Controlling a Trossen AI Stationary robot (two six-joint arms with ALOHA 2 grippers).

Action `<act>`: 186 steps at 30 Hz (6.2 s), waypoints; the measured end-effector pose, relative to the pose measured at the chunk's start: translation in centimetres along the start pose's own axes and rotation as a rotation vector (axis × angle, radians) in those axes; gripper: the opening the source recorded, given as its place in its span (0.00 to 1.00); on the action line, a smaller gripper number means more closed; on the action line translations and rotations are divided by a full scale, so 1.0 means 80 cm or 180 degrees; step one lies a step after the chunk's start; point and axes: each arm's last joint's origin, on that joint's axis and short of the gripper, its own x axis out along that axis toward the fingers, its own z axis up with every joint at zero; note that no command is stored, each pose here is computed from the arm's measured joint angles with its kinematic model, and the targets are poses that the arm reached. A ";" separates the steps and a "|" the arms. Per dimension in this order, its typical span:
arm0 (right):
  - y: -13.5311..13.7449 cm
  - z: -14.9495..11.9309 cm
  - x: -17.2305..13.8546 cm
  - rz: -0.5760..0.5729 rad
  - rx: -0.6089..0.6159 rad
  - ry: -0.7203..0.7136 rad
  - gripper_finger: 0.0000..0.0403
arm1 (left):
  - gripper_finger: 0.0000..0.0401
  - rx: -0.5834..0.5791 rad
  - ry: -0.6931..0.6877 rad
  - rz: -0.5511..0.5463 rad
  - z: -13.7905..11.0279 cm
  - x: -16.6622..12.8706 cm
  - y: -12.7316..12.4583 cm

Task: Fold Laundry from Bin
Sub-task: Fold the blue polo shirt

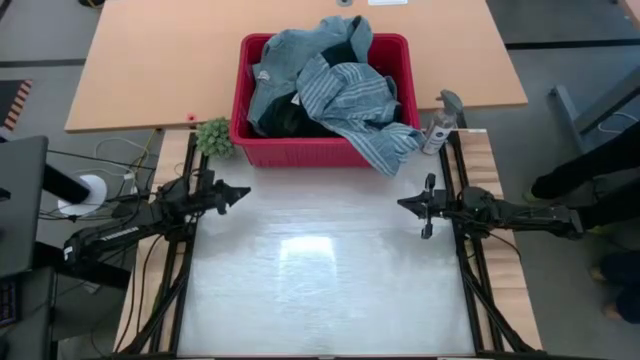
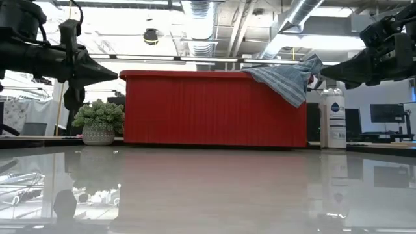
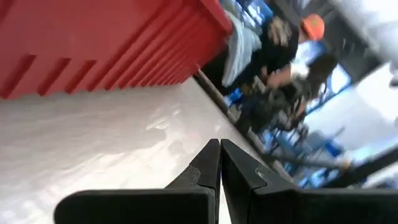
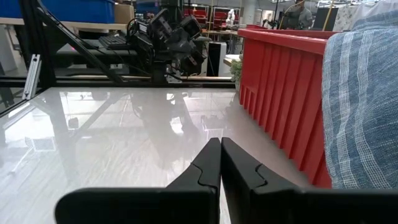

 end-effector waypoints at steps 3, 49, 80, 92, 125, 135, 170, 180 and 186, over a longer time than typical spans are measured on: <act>0.000 0.000 0.000 -0.0001 -0.0014 0.0000 0.09 | 0.00 -0.0079 -0.0303 -0.0384 0.013 -0.001 -0.015; -0.003 0.003 0.000 -0.0131 0.2333 -0.0129 0.09 | 0.52 0.2805 0.1528 0.1253 0.359 0.373 -0.078; -0.004 0.003 0.000 -0.0188 0.2599 -0.0162 0.38 | 0.79 0.2595 0.1779 0.1683 0.343 0.412 0.027; -0.007 0.020 -0.002 -0.0144 0.2614 -0.0630 0.33 | 0.11 0.2003 0.2250 0.1379 0.292 0.436 0.041; -0.109 0.276 0.143 -0.2169 -0.0920 0.1140 0.68 | 0.00 0.2155 0.0658 0.1272 0.394 0.329 -0.165; -0.147 0.260 0.149 -0.1796 -0.1197 0.1871 0.69 | 0.00 0.2284 0.0345 0.1309 0.413 0.295 -0.194; -0.210 0.252 0.221 -0.2189 -0.2087 0.2201 0.06 | 0.00 0.2362 0.0313 0.1103 0.413 0.295 -0.203; -0.178 0.397 0.181 -0.2646 -0.2143 0.1313 0.06 | 0.00 0.2006 0.0030 0.0781 0.411 0.286 -0.236; -0.148 0.477 0.144 -0.2815 -0.2276 0.0814 0.06 | 0.00 0.1969 -0.0382 0.0276 0.409 0.263 -0.292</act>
